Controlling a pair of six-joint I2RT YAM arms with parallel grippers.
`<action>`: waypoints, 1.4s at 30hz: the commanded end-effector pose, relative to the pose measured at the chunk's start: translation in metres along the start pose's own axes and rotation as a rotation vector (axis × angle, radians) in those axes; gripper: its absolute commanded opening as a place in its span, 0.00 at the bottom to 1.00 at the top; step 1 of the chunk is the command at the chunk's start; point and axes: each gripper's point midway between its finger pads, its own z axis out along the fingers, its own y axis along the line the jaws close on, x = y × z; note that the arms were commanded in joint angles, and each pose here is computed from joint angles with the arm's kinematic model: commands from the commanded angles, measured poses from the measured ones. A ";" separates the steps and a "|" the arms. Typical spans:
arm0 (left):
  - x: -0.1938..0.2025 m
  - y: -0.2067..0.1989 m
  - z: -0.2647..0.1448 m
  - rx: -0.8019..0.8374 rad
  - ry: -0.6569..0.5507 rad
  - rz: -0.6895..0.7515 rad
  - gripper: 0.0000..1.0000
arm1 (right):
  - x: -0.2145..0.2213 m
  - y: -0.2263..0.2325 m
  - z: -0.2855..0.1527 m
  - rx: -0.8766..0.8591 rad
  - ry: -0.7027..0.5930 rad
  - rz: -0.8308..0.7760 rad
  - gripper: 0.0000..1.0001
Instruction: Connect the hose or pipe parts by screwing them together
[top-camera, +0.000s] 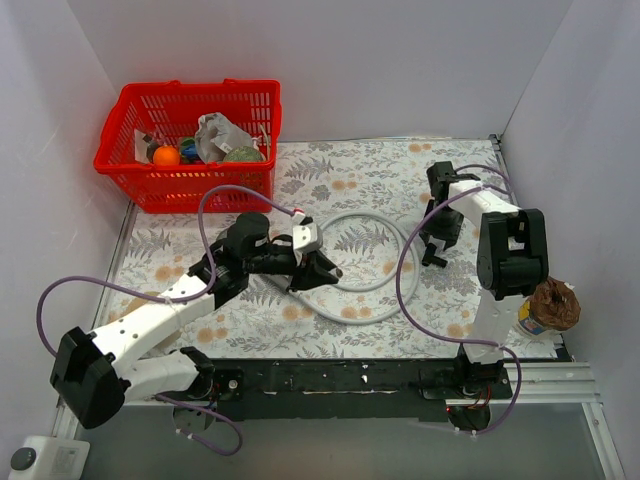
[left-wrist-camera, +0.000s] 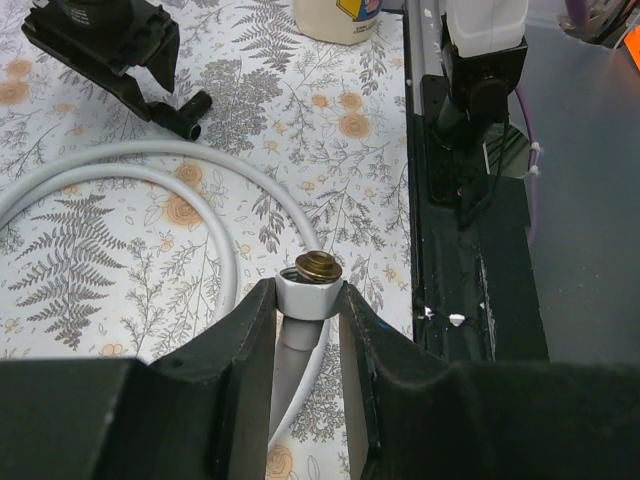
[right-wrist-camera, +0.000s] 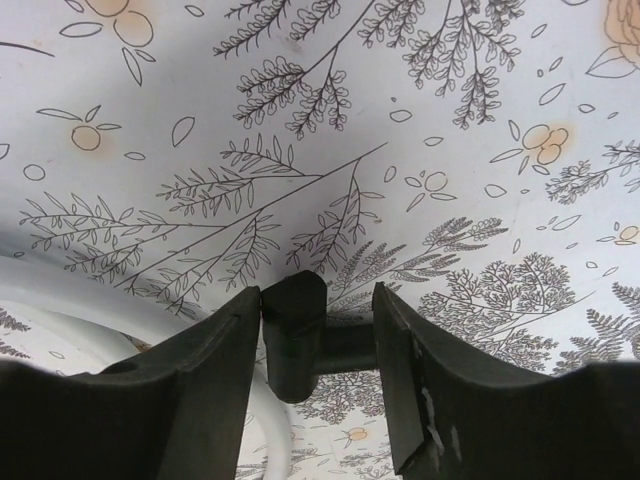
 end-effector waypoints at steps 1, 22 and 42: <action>-0.020 -0.011 -0.010 0.005 -0.119 0.065 0.00 | 0.003 -0.002 -0.002 0.018 0.058 -0.038 0.54; -0.122 -0.028 -0.068 -0.149 -0.477 -0.014 0.05 | -0.015 0.046 -0.055 -0.173 -0.113 -0.109 0.01; -0.081 -0.049 -0.062 -0.024 -0.565 -0.091 0.00 | 0.038 0.113 -0.155 -0.529 -0.343 -0.460 0.01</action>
